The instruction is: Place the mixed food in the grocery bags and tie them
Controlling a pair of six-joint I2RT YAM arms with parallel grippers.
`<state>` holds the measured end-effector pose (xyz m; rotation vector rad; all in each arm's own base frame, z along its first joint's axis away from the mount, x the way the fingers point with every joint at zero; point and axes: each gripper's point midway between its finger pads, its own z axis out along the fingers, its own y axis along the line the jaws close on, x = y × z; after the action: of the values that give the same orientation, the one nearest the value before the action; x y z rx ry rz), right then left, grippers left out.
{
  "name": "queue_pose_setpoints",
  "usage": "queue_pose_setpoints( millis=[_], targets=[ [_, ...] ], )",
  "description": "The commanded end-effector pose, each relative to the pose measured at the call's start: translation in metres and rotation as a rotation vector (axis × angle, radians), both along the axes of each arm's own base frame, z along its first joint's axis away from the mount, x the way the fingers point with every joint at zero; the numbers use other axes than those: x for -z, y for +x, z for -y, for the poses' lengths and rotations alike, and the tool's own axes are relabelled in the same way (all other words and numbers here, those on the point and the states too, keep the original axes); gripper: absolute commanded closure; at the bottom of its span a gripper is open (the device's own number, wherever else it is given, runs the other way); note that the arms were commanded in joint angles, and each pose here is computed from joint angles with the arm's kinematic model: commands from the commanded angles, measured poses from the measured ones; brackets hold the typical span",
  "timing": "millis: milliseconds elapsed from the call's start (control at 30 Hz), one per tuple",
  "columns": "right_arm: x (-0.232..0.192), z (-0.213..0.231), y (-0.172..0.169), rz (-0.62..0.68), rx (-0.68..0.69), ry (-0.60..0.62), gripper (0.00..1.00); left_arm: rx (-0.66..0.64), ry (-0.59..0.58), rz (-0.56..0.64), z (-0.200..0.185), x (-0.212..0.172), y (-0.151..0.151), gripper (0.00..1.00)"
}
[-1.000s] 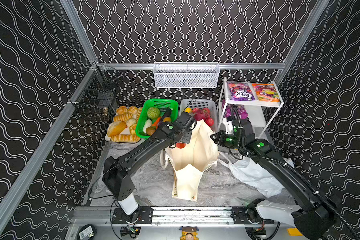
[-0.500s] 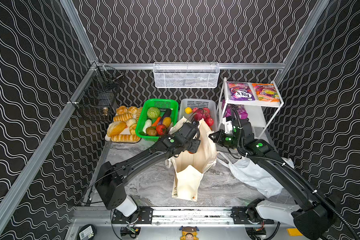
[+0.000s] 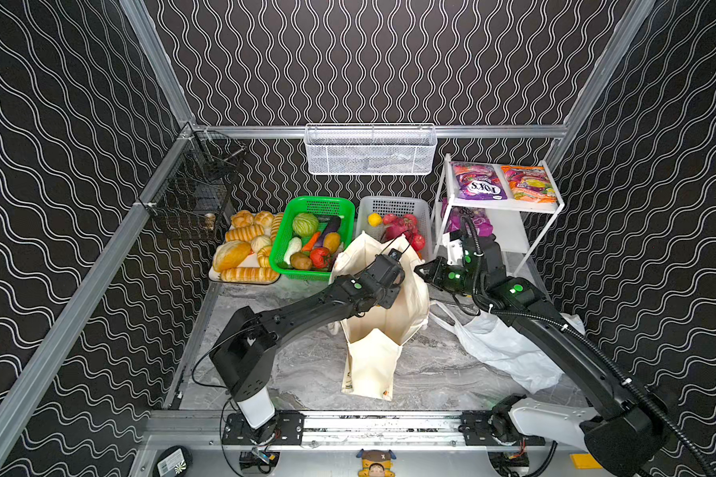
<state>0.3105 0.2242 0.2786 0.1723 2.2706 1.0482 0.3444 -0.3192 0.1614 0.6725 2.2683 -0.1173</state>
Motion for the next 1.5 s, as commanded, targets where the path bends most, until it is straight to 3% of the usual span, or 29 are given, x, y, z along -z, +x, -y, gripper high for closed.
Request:
queue_pose_setpoints(
  millis=[0,367,533,867,1233,1467],
  targets=[
    [-0.016,-0.005,0.003,0.055,-0.008,0.048,1.0,-0.059,-0.012,0.027,0.0,-0.008,0.011,0.77],
    [-0.011,-0.003,0.002,0.04,-0.003,0.041,1.0,-0.163,-0.051,0.006,-0.005,0.014,0.03,0.77],
    [-0.008,-0.004,0.001,0.032,-0.006,0.041,1.0,-0.168,-0.098,0.015,0.0,0.021,0.036,0.73],
    [-0.007,-0.004,0.001,0.035,-0.011,0.039,1.0,-0.173,-0.079,0.079,-0.002,0.033,0.045,0.72],
    [-0.002,-0.004,0.001,0.028,-0.008,0.037,1.0,-0.173,-0.002,-0.067,-0.012,0.087,0.025,0.67],
    [-0.001,-0.003,0.002,0.028,-0.005,0.028,0.99,-0.122,0.009,-0.089,-0.009,0.08,0.019,0.59]
  ],
)
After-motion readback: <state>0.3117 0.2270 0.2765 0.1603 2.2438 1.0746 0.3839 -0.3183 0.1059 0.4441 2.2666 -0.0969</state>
